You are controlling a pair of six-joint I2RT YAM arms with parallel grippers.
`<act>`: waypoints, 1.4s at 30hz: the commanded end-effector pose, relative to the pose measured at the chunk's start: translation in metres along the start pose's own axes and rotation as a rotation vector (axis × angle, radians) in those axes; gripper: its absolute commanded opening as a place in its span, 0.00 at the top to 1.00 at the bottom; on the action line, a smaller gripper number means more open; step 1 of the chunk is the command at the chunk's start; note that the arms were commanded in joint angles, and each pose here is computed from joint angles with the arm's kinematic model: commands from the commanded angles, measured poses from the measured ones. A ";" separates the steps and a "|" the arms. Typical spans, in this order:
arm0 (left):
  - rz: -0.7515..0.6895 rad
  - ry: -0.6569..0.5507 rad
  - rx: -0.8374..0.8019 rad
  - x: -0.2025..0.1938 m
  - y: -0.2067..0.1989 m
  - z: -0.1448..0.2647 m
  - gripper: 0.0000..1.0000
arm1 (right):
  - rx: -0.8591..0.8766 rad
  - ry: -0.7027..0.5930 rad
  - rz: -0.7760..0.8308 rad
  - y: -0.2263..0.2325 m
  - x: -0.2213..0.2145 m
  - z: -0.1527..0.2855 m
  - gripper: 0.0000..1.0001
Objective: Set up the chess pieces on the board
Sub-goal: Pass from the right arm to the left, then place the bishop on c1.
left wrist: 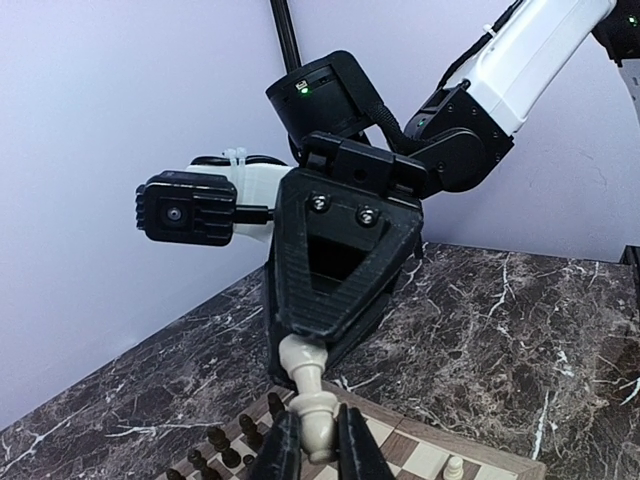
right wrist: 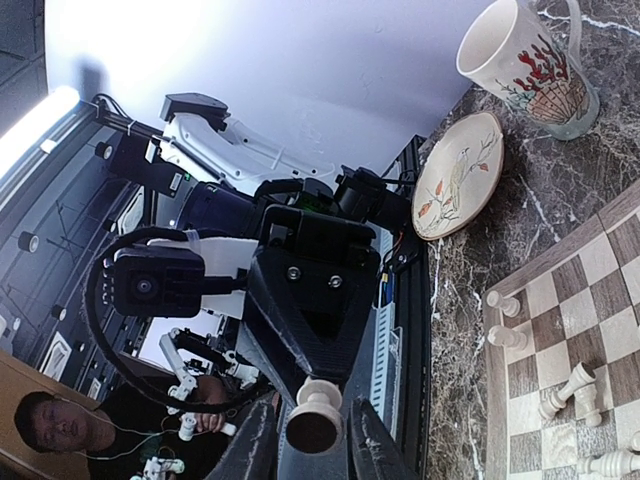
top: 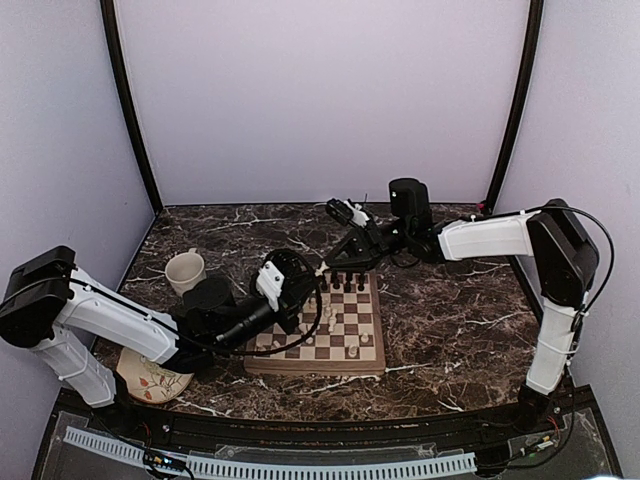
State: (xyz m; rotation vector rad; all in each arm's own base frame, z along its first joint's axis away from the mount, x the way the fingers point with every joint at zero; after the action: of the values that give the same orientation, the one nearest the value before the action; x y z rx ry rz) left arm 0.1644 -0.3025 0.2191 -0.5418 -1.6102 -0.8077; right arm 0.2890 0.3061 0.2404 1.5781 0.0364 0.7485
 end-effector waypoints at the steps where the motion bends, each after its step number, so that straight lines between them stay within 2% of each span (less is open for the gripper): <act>1: 0.029 -0.041 0.037 0.017 0.005 -0.001 0.91 | 0.016 0.000 0.076 0.018 0.000 0.007 0.68; 3: 0.027 -0.028 0.031 0.024 0.007 0.002 0.91 | 0.002 -0.019 0.104 0.022 0.000 0.015 0.58; 7: 0.010 0.127 -0.033 0.043 0.010 0.004 0.91 | -0.168 -0.108 0.181 0.022 0.000 0.054 0.46; 13: 0.056 0.526 -0.154 0.057 0.019 0.010 0.91 | -0.679 -0.077 0.429 0.032 -0.015 0.089 0.44; 18: 0.151 0.861 -0.236 0.051 0.026 0.014 0.91 | -0.829 -0.061 0.611 0.046 -0.042 0.094 0.42; 21: 0.188 0.986 -0.251 0.047 0.026 0.013 0.91 | -0.904 -0.032 0.650 0.043 -0.057 0.097 0.40; 25: 0.259 1.122 -0.307 0.043 0.024 0.006 0.91 | -0.946 -0.034 0.680 0.046 -0.061 0.103 0.39; 30: 0.263 1.325 -0.335 0.022 0.016 -0.003 0.90 | -0.954 0.007 0.668 0.031 -0.067 0.103 0.39; 37: 0.236 1.448 -0.360 0.003 0.011 -0.007 0.91 | -0.946 0.037 0.661 0.025 -0.068 0.102 0.39; 42: 0.242 1.476 -0.392 -0.007 0.005 -0.014 0.91 | -0.957 0.050 0.668 0.024 -0.069 0.103 0.39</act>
State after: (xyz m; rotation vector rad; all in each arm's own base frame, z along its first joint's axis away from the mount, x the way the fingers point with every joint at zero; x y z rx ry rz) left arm 0.1787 -0.3089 0.2103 -0.2309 -0.0781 -0.9486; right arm 0.2729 0.1824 0.2376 0.6500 -0.7317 1.0761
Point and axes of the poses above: each gripper's point midway between its finger pads, its own z axis back along the fingers, its own y axis along the line the jaws close on, x = y × z, the point moved 10 cm from there along z, back along the fingers, and after that the axes turned 1 degree about -z, right-handed, at the moved point
